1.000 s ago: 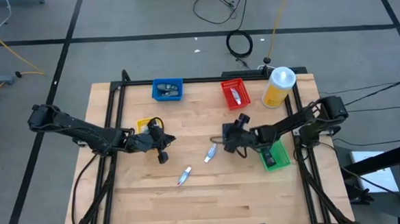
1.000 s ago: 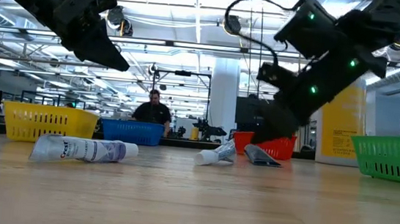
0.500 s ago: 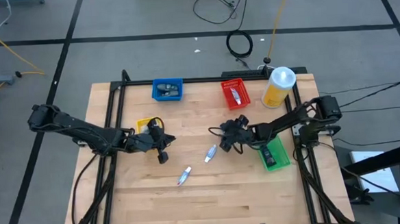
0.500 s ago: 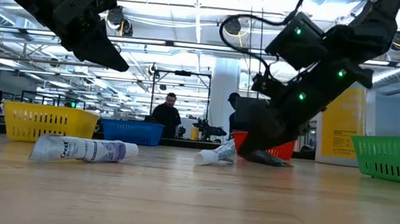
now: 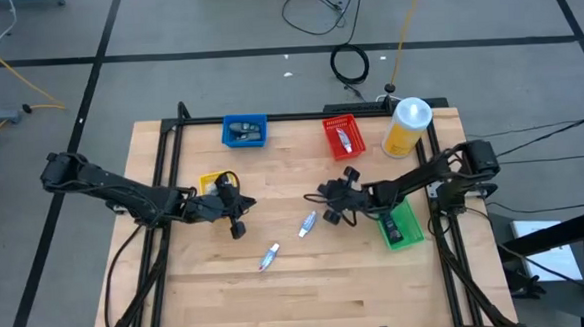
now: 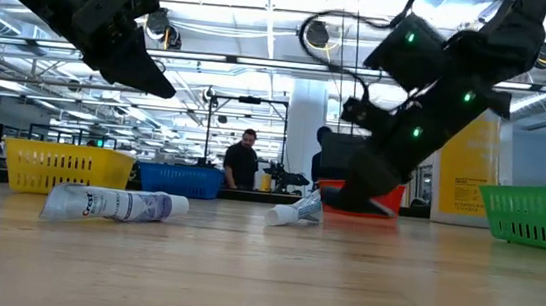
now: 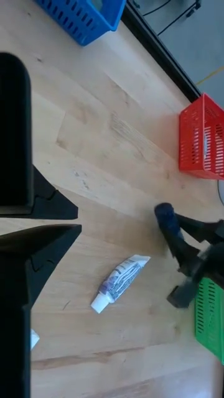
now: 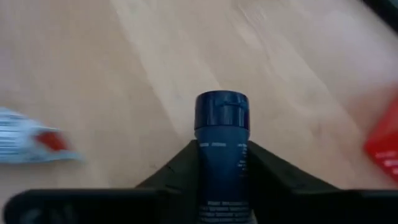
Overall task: Pick & Place Travel size toiletries
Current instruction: Put the blue shave cream into the green bin
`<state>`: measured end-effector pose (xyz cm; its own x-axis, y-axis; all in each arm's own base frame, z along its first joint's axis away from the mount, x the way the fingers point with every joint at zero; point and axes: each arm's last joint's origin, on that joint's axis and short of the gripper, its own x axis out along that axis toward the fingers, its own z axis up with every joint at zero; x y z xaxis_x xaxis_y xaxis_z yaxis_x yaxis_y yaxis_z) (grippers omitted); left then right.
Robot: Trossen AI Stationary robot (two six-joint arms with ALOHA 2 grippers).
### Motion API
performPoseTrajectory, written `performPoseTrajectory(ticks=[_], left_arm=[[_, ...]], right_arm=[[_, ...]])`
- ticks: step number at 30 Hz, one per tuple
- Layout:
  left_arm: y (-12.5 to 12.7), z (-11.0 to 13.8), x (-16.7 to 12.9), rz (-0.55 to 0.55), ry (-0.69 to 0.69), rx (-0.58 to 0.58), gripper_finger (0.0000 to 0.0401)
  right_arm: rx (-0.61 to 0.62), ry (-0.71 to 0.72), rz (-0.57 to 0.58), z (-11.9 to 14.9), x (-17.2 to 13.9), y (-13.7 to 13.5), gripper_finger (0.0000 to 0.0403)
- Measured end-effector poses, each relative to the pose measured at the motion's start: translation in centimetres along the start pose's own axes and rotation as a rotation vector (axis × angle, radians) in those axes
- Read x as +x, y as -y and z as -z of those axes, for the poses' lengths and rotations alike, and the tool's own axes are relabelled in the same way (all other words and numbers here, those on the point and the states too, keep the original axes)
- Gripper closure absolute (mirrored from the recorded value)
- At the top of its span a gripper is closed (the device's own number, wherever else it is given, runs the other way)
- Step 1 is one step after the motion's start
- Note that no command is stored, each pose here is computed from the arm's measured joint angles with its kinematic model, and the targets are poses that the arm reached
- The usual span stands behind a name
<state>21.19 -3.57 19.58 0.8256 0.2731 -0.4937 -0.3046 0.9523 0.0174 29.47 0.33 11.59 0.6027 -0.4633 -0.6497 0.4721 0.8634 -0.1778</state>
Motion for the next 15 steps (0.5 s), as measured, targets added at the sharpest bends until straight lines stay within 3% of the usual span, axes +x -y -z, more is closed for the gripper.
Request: performPoseTrajectory(ticks=[4,8,11,15], left_arm=[[0.0,0.0,0.0,0.0,0.0,0.0,0.0375],[0.0,0.0,0.0,0.0,0.0,0.0,0.0375],[0.0,0.0,0.0,0.0,0.0,0.0,0.0375],[0.0,0.0,0.0,0.0,0.0,0.0,0.0375]], right_arm=[[-0.027,0.068,-0.059,-1.3,-2.7,-0.5,0.0334],[0.035,0.078,-0.145,-2.1,-7.4,-0.4,0.0336],[0.174,-0.039,-0.253,-1.7,-11.0,0.9,0.0335],[0.356,-0.353,-0.287,0.8,-14.9,3.5,0.0342]])
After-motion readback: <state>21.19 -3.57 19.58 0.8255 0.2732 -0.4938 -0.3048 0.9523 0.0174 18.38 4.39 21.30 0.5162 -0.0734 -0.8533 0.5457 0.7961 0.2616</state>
